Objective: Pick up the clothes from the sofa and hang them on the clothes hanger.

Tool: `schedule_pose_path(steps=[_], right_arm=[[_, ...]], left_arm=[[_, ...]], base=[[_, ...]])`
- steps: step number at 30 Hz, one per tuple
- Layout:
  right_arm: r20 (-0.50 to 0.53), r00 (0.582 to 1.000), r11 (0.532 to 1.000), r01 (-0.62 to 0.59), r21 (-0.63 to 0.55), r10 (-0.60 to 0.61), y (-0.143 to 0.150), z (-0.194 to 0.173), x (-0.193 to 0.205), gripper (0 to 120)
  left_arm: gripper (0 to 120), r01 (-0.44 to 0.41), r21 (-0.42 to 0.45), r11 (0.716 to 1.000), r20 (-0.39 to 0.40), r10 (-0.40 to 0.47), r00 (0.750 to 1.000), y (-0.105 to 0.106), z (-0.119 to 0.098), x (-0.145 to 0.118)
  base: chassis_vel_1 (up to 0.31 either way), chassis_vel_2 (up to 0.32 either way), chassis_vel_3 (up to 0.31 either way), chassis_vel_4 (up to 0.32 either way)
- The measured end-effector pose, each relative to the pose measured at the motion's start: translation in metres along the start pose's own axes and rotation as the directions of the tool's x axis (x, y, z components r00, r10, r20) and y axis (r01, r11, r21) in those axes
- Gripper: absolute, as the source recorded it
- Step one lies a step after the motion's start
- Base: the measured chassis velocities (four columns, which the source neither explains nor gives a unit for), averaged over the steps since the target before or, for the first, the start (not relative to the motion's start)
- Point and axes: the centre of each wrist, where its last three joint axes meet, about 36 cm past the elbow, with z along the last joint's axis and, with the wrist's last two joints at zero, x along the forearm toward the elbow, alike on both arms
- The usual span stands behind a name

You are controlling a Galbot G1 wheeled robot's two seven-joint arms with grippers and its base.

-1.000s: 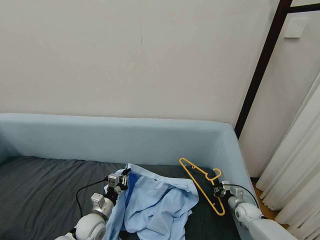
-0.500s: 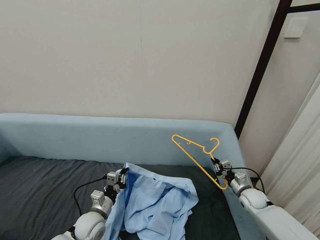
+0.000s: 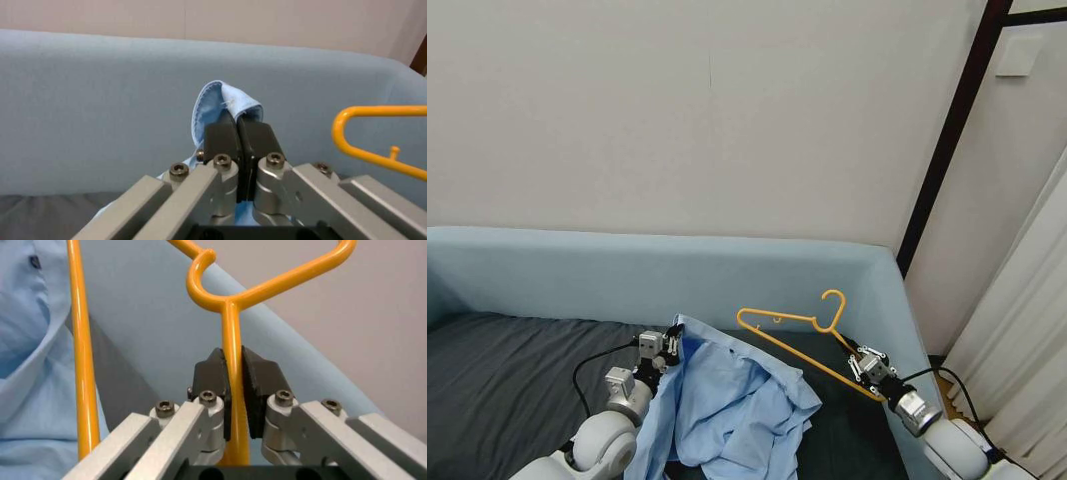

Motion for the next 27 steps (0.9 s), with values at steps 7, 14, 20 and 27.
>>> schedule_pose_path(steps=[7,14,20,27], right_arm=[[0.028,0.995,0.995,0.095,0.002,-0.095,0.033,-0.022,0.016,5],[-0.028,0.994,0.993,0.109,-0.044,-0.11,0.077,-0.011,0.007,5],[-0.049,0.996,0.994,0.073,-0.079,-0.077,0.089,-0.001,-0.019,5],[-0.026,0.998,0.992,0.059,-0.109,-0.062,0.098,-0.009,-0.041,5]], left_arm=[[0,-0.014,0.009,1.0,-0.018,0.015,1.0,-0.009,-0.012,0.003],[0,-0.046,0.002,0.999,-0.03,0.046,0.999,-0.016,-0.015,0.01],[0,-0.071,0.001,0.997,-0.048,0.071,0.996,-0.025,-0.011,0.015],[0,-0.088,0.005,0.996,-0.068,0.088,0.994,-0.033,-0.003,0.013]], base=[[0.0,0.0,0.0,0.0],[0.0,0.0,0.0,0.0],[0.0,0.0,0.0,0.0],[0.0,0.0,0.0,0.0]])
